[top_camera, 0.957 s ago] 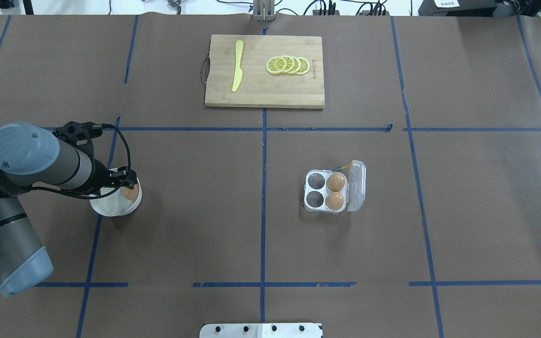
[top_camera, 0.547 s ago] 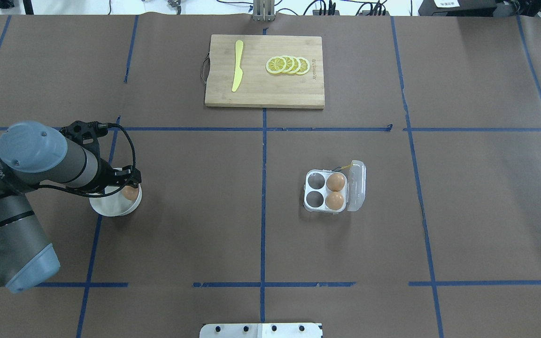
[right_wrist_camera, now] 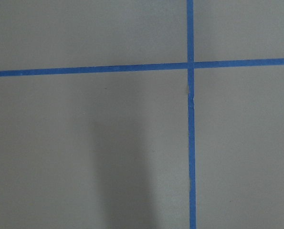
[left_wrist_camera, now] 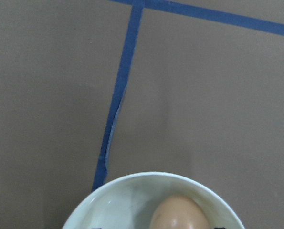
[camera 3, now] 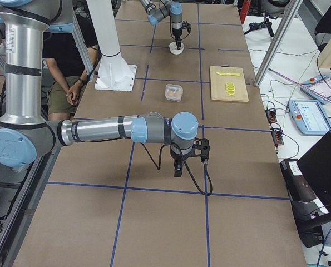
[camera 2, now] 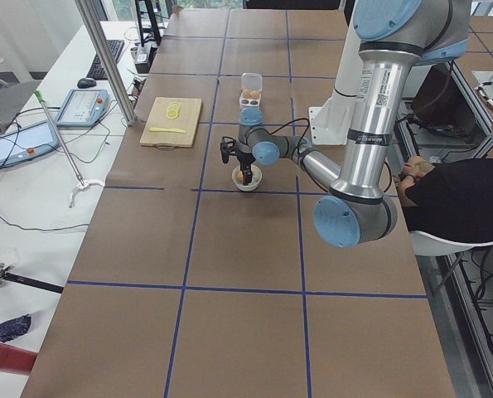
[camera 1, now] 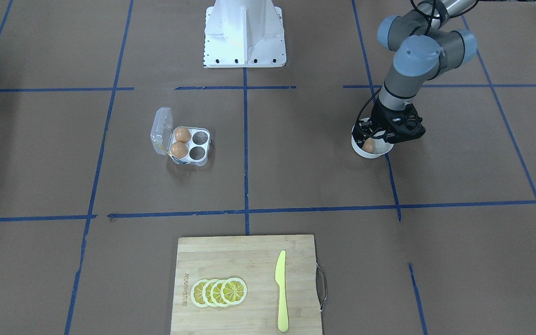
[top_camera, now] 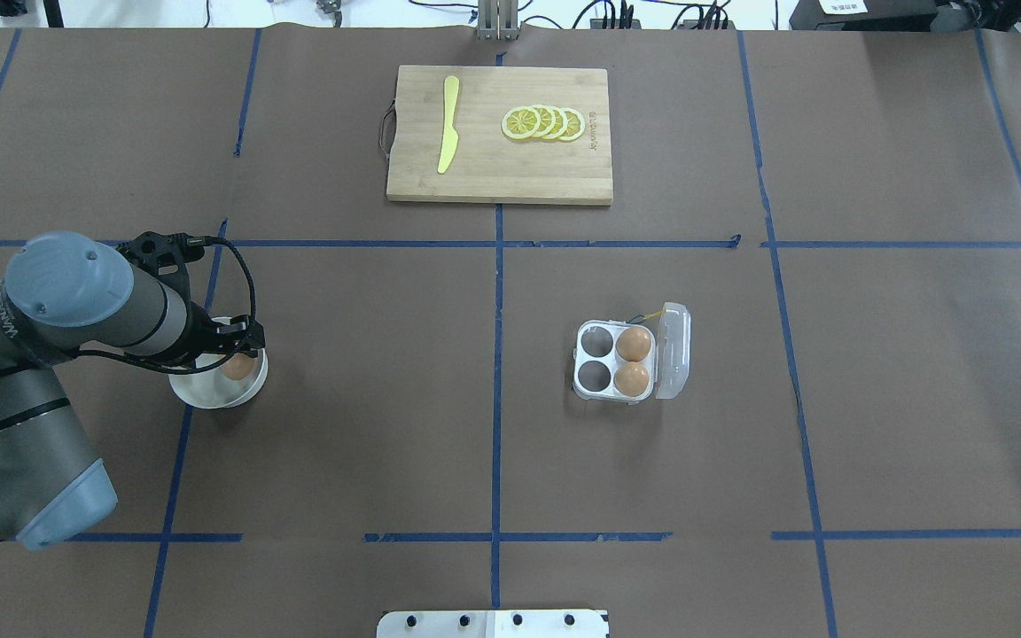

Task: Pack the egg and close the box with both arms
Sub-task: 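Close the left gripper on the brown egg inside the bowl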

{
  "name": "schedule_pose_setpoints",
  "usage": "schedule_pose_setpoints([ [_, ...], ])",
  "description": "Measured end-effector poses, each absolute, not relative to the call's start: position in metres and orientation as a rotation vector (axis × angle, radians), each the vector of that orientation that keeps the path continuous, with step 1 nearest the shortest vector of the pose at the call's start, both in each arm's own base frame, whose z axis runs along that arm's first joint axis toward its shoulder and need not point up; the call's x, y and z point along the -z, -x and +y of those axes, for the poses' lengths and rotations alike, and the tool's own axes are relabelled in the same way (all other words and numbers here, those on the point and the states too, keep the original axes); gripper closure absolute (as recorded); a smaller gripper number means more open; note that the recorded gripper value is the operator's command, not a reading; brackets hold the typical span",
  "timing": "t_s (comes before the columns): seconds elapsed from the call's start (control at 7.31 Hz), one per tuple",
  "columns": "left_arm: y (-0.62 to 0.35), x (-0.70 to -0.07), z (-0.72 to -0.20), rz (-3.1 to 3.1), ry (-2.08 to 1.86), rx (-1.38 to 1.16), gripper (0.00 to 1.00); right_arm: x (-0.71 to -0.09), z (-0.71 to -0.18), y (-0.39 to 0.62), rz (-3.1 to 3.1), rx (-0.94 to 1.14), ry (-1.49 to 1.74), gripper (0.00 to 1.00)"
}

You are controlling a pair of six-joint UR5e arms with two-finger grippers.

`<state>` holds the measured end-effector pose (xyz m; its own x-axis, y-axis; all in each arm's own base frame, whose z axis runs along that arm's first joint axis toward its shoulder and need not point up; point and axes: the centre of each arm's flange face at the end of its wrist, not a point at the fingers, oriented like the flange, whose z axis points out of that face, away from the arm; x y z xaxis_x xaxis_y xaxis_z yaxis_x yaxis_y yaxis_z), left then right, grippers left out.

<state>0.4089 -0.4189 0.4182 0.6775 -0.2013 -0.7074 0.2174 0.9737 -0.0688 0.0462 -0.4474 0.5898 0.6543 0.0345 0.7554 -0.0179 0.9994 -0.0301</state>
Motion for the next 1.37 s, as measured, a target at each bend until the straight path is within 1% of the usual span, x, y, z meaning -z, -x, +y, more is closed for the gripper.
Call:
schedule_pose_setpoints([
  [0.14, -0.4099, -0.4181, -0.4182, 0.792, -0.021, 0.233, 0.25, -0.5897, -0.4474, -0.0461, -0.857, -0.030, 0.020, 0.00],
  [0.41, -0.4108, -0.4179, -0.4177, 0.792, -0.020, 0.232, 0.26, -0.5895, -0.4472, -0.0461, -0.857, -0.029, 0.020, 0.00],
  [0.55, -0.4113, -0.4180, -0.4176, 0.792, -0.020, 0.231, 0.29, -0.5892, -0.4470, -0.0462, -0.857, -0.029, 0.019, 0.00],
  [0.68, -0.4117, -0.4189, -0.4177, 0.790, -0.019, 0.230, 0.34, -0.5888, -0.4469, -0.0461, -0.857, -0.029, 0.019, 0.00],
  [0.82, -0.4122, -0.4204, -0.4181, 0.788, -0.020, 0.225, 0.47, -0.5886, -0.4471, -0.0461, -0.857, -0.029, 0.018, 0.00],
  [1.09, -0.4119, -0.4221, -0.4187, 0.784, -0.027, 0.211, 0.89, -0.5892, -0.4472, -0.0461, -0.857, -0.028, 0.019, 0.00],
  [1.23, -0.4106, -0.4216, -0.4188, 0.785, -0.029, 0.210, 1.00, -0.5891, -0.4476, -0.0461, -0.857, -0.028, 0.019, 0.00],
  [1.37, -0.4071, -0.4180, -0.4183, 0.792, -0.034, 0.210, 1.00, -0.5889, -0.4478, -0.0461, -0.857, -0.028, 0.019, 0.00],
])
